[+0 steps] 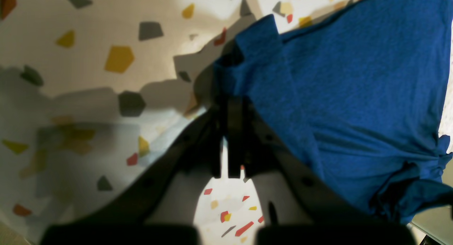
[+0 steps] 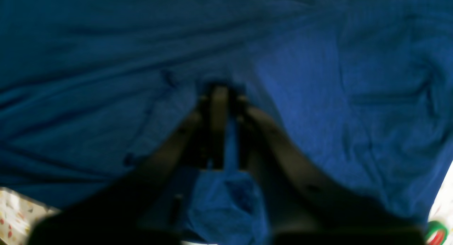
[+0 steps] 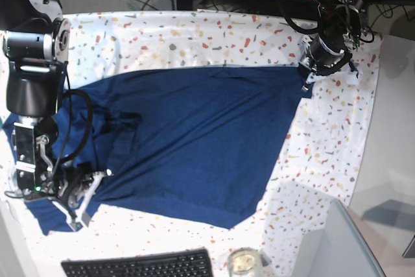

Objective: Layout the t-shirt on the table in an organized manner, then fold the t-shirt properly
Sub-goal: 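Pull the grasped corners apart with both grippers to straighten the shirt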

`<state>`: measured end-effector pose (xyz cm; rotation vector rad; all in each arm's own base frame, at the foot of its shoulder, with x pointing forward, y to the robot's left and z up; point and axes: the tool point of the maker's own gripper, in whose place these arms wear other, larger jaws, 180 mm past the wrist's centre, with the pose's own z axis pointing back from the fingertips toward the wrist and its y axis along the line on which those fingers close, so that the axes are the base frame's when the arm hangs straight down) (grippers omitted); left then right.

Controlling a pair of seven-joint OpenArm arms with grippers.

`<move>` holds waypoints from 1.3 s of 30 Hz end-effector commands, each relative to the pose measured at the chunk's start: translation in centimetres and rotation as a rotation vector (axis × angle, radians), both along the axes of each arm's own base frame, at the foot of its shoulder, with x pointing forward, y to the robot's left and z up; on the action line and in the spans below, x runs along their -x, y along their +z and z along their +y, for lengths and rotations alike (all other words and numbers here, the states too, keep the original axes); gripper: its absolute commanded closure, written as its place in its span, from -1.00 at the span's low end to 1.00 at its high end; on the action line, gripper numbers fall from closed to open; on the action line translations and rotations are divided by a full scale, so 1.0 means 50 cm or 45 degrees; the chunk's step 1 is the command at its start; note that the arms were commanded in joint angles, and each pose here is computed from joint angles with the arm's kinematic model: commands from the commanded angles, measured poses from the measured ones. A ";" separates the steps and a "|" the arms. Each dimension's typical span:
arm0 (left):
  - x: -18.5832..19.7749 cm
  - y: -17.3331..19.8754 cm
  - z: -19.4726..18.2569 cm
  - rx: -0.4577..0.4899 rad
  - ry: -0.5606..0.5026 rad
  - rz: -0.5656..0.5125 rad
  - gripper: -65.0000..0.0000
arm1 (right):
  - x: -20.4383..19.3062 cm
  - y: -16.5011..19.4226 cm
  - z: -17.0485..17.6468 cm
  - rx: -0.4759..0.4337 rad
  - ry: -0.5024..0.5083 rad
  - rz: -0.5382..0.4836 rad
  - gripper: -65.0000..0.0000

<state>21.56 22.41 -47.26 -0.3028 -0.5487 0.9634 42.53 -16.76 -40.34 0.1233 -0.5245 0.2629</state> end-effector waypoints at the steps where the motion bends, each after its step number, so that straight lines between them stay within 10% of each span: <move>1: -0.014 0.015 0.009 -0.022 -0.003 -0.036 1.00 | -0.040 0.050 -0.005 -0.012 -0.012 -0.101 0.55; 5: -0.013 0.015 0.014 -0.028 -0.005 -0.035 1.00 | 0.001 0.057 -0.053 0.082 -0.024 -0.080 -0.21; 8: -0.012 0.017 0.022 -0.035 -0.019 -0.025 1.00 | 0.066 0.064 -0.072 0.151 -0.023 -0.144 -0.42; 17: -0.012 0.022 0.023 -0.031 -0.042 -0.016 1.00 | 0.325 -0.048 -0.221 -0.104 -0.713 0.076 -0.51; 30: -0.012 0.022 0.025 -0.033 -0.042 -0.016 1.00 | 0.326 -0.179 -0.186 -0.371 -0.880 0.140 -0.48; 33: -0.012 0.022 0.025 -0.033 -0.042 -0.016 1.00 | 0.322 -0.179 -0.189 -0.374 -0.887 0.118 -0.31; 38: -0.011 0.023 0.024 -0.033 -0.044 -0.016 1.00 | 0.346 -0.145 -0.206 -0.297 -0.813 0.145 1.00; 39: -0.015 0.028 0.026 -0.039 -0.046 -0.025 1.00 | 0.352 -0.130 -0.213 -0.267 -0.796 0.152 1.00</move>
